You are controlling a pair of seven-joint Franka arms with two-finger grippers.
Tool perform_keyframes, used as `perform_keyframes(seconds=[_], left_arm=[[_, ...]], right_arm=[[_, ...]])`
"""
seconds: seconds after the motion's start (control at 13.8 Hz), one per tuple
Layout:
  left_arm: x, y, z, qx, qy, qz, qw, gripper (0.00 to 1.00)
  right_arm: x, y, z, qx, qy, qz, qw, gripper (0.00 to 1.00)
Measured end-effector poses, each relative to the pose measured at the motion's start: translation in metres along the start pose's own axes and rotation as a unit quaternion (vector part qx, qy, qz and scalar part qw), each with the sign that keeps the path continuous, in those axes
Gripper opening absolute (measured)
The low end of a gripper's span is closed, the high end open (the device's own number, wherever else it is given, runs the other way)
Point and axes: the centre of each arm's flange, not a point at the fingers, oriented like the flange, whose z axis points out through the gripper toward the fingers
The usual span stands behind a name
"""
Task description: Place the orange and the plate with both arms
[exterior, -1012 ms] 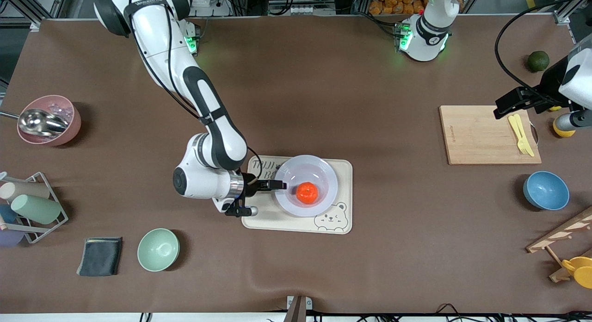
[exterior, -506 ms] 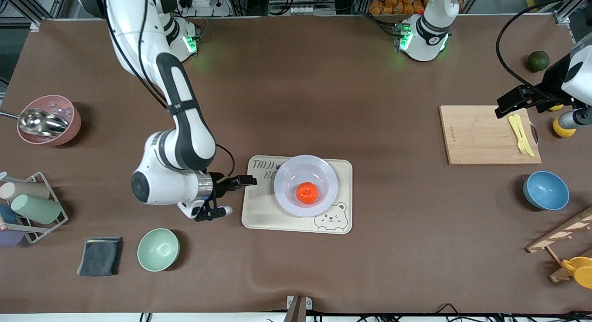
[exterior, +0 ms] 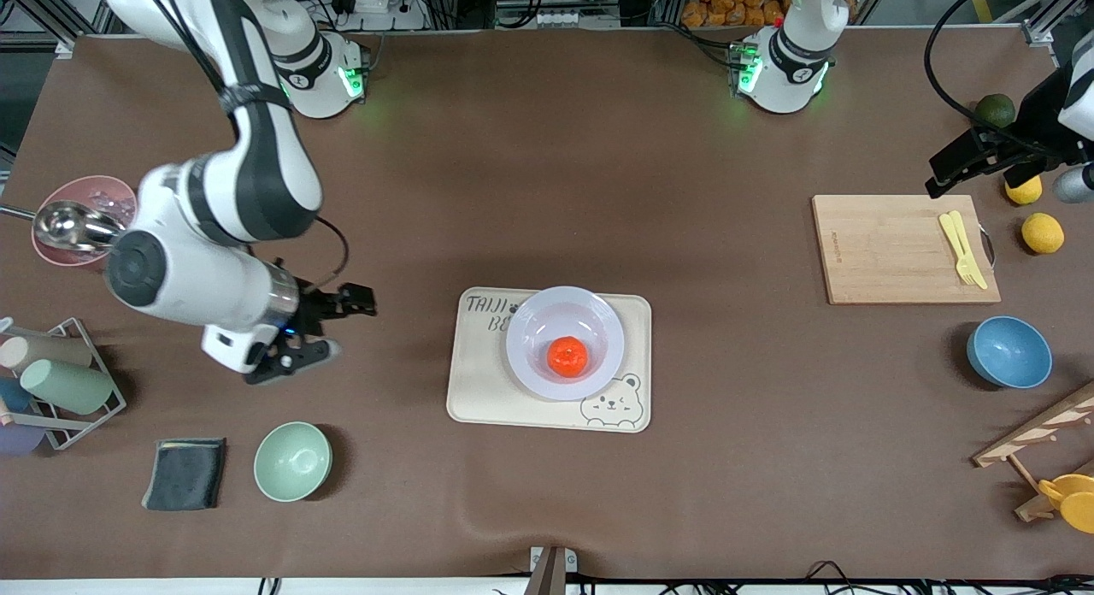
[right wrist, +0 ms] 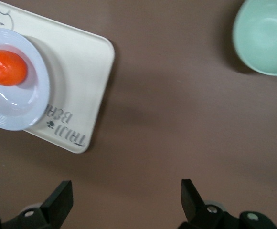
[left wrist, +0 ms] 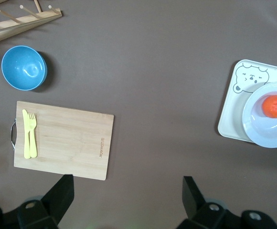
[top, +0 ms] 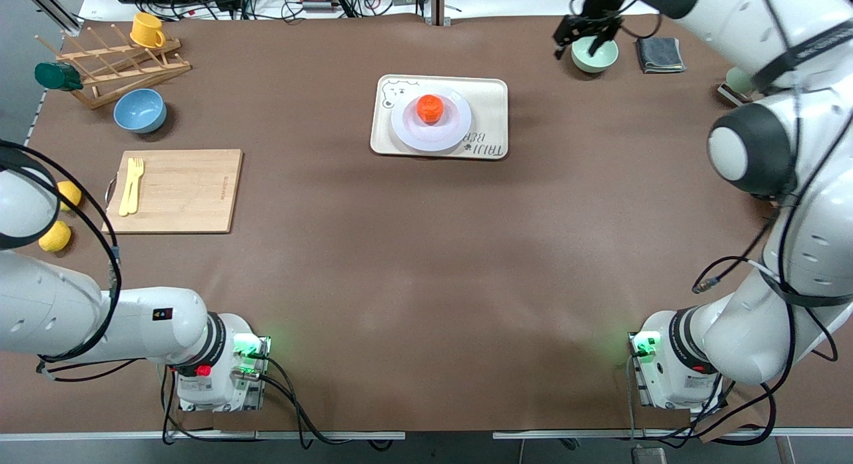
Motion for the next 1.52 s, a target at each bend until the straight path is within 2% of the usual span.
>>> perform_keyframes(seconds=[0.36,0.65,0.87,1.01,1.08,1.3,1.52], left_arm=[[0.001,0.001,0.006,0.001,-0.003,0.001,1.0,1.0],[0.001,0.001,0.006,0.0,-0.002,0.001,1.0,1.0],[0.001,0.001,0.006,0.0,-0.002,0.001,1.0,1.0],[0.001,0.001,0.006,0.0,-0.002,0.001,1.0,1.0],[0.001,0.001,0.006,0.0,-0.002,0.001,1.0,1.0],[0.002,-0.001,0.006,0.0,0.0,-0.001,1.0,1.0],[0.004,0.0,0.007,-0.001,0.0,-0.001,1.0,1.0]], right_arm=[[-0.07,0.071,-0.108,-0.028,0.004,0.003,1.0,1.0],[-0.134,0.076,-0.188,-0.065,0.013,0.01,0.998,1.0],[-0.172,0.089,-0.216,-0.079,0.005,0.067,0.995,1.0],[-0.183,0.094,-0.217,-0.074,-0.009,0.12,0.99,1.0],[-0.183,0.094,-0.218,-0.074,-0.008,0.131,0.989,1.0],[-0.18,0.09,-0.227,-0.081,0.011,0.136,0.987,1.0],[-0.182,0.088,-0.231,-0.082,0.016,0.137,0.987,1.0]])
